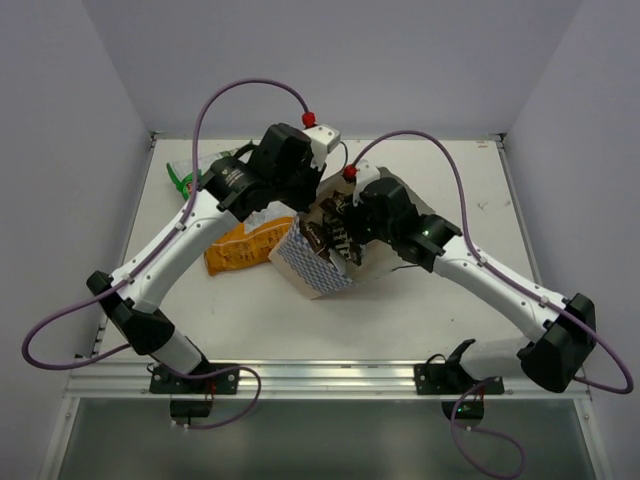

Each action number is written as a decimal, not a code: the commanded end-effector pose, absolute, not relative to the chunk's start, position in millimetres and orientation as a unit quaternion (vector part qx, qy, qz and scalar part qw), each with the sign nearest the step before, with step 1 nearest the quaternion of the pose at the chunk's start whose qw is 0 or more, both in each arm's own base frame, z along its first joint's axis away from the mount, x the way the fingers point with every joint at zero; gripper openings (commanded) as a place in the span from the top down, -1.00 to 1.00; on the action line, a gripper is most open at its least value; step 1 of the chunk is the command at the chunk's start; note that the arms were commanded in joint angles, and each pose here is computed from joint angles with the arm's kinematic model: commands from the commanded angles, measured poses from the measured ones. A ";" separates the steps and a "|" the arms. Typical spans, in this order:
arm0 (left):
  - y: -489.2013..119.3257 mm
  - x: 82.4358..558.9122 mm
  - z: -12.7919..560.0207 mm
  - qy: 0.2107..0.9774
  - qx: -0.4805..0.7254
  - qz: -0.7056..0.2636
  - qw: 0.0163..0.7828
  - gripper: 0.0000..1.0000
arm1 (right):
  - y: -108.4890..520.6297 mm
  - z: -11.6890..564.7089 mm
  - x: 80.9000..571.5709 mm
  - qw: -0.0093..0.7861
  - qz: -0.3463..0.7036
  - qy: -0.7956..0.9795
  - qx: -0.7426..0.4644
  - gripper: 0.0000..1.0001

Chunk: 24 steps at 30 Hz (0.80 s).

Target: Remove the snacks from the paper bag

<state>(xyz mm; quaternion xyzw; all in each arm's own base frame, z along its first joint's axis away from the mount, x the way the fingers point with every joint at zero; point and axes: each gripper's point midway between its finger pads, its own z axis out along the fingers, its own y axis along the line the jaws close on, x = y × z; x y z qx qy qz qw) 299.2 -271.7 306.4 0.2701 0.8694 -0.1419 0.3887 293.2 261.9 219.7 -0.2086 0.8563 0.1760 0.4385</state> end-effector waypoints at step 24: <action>-220.6 271.8 280.9 0.898 0.199 -0.152 0.362 1.00 | 142.9 511.4 247.0 0.702 0.190 0.684 -0.050 1.00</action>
